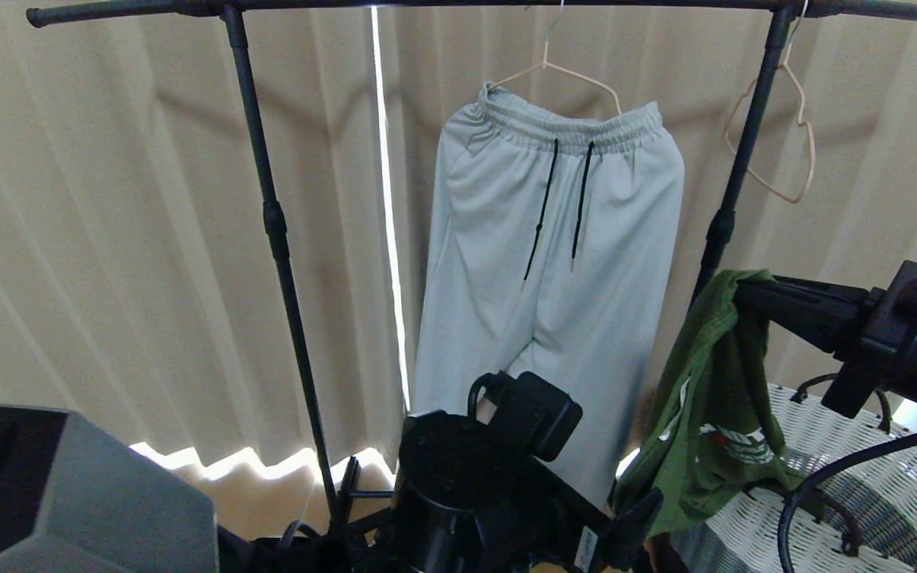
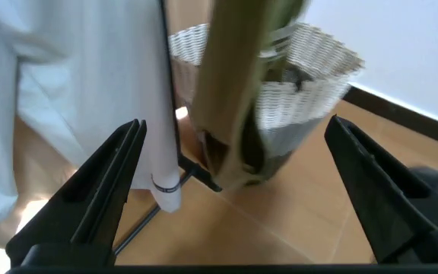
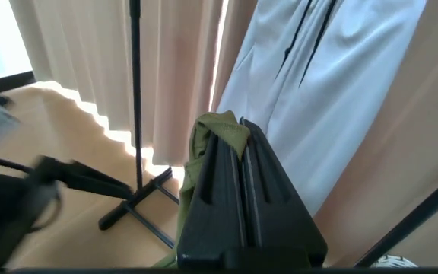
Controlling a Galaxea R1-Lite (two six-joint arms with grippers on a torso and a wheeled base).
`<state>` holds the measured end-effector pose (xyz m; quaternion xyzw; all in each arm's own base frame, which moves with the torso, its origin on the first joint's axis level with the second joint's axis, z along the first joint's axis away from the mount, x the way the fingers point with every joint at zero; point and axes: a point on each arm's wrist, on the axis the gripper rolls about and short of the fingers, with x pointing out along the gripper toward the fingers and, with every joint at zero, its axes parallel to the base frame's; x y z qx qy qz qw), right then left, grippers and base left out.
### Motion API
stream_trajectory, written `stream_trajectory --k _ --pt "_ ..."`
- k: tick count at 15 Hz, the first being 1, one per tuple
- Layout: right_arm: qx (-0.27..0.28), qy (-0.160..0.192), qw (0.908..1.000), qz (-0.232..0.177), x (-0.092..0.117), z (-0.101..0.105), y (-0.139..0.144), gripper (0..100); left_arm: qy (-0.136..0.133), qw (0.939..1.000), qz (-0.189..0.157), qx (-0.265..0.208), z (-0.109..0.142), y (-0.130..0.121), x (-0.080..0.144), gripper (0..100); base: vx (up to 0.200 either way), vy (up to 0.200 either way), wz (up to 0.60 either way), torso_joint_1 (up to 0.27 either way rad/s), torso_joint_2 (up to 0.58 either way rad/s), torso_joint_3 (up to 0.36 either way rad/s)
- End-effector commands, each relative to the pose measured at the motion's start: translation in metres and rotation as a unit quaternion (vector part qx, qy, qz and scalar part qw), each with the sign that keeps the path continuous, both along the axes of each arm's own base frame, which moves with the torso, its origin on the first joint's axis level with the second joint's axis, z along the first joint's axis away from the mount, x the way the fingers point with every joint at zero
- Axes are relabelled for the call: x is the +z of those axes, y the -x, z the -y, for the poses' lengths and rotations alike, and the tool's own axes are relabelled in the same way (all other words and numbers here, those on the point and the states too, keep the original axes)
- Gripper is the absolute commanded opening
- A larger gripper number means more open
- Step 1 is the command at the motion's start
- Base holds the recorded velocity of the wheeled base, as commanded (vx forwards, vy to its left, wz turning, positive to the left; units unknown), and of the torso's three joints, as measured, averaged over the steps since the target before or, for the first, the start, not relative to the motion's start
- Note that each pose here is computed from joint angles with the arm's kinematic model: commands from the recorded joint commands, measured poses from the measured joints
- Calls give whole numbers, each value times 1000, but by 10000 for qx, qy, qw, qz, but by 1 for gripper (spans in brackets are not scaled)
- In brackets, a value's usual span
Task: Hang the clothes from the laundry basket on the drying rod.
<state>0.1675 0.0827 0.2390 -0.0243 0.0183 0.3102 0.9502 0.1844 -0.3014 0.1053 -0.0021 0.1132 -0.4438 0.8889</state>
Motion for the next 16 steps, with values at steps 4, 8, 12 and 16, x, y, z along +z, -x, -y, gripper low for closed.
stream_trajectory --k 4,8,12,16 --pt "130 -119 9998 82 5 2 6 0 -79 9999 -80 75 18 -14 -19 100 0 0 0 0 0 0" --pt "130 -141 9998 113 7 3 8 0 -176 9994 -141 275 15 -29 -30 100 0 0 0 0 0 0" --pt "138 -169 9996 175 11 3 7 0 -270 9989 -180 340 11 -32 -36 100 0 0 0 0 0 0" --pt "292 -222 9991 209 14 -2 11 0 -385 9985 -220 317 8 -29 -41 0 0 0 0 0 0 0"
